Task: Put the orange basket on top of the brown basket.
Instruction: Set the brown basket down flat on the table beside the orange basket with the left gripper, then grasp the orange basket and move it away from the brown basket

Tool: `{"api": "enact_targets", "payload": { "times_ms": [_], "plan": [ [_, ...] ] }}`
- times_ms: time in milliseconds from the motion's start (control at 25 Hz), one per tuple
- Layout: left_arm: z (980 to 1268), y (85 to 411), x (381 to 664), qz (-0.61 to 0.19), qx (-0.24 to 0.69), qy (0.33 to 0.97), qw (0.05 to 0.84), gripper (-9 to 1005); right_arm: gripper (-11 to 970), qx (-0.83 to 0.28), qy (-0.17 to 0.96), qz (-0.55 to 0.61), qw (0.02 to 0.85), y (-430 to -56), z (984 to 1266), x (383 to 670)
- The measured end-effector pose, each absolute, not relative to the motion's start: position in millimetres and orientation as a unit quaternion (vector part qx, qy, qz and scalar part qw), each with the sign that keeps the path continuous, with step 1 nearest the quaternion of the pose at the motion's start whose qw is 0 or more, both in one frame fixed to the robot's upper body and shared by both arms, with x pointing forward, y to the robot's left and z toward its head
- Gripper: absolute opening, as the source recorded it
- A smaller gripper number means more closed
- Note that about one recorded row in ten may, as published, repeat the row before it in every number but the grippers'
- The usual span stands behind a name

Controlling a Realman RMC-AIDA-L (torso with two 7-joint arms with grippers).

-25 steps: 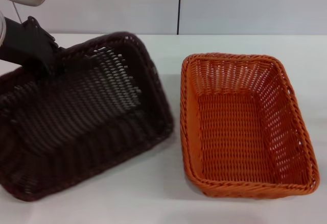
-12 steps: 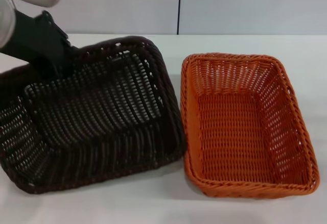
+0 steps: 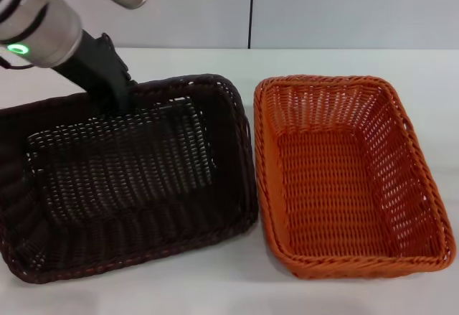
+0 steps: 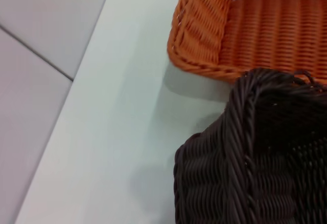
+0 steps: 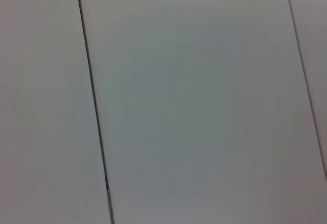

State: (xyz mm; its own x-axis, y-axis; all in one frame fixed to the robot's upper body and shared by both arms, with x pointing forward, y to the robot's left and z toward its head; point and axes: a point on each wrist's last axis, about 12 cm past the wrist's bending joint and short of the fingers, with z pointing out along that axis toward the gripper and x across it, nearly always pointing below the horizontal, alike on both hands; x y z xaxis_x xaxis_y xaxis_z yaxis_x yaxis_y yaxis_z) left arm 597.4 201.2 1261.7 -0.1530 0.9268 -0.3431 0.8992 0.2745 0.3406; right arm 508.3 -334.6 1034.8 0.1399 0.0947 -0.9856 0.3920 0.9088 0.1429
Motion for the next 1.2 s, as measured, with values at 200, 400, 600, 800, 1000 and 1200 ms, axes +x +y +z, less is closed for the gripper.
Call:
{"api": "enact_targets", "payload": {
  "times_ms": [200,400,600,800,1000,1200],
  "plan": [
    [1257,190,612,0.017,0.594,0.769,0.237,193,829,0.187,0.649,-0.104,0.73,-336,1034,508],
    [1257,185,613,0.02,0.599,0.764,0.239,191,830,0.186,0.649,-0.104,0.73,-336,1035,509],
    [1256,157,612,0.05,0.64,0.725,0.25,340,829,0.185,0.649,-0.104,0.731,-337,1035,510],
    [1267,148,617,0.069,0.633,0.711,0.298,478,826,0.185,0.649,-0.106,0.73,-337,1035,509],
    [1292,151,616,0.094,0.579,0.694,0.417,615,823,0.19,0.641,-0.112,0.735,-340,1036,506],
    [1311,205,605,0.096,0.32,0.657,0.676,687,820,0.205,0.62,-0.081,0.753,-335,1054,514]
  ]
}}
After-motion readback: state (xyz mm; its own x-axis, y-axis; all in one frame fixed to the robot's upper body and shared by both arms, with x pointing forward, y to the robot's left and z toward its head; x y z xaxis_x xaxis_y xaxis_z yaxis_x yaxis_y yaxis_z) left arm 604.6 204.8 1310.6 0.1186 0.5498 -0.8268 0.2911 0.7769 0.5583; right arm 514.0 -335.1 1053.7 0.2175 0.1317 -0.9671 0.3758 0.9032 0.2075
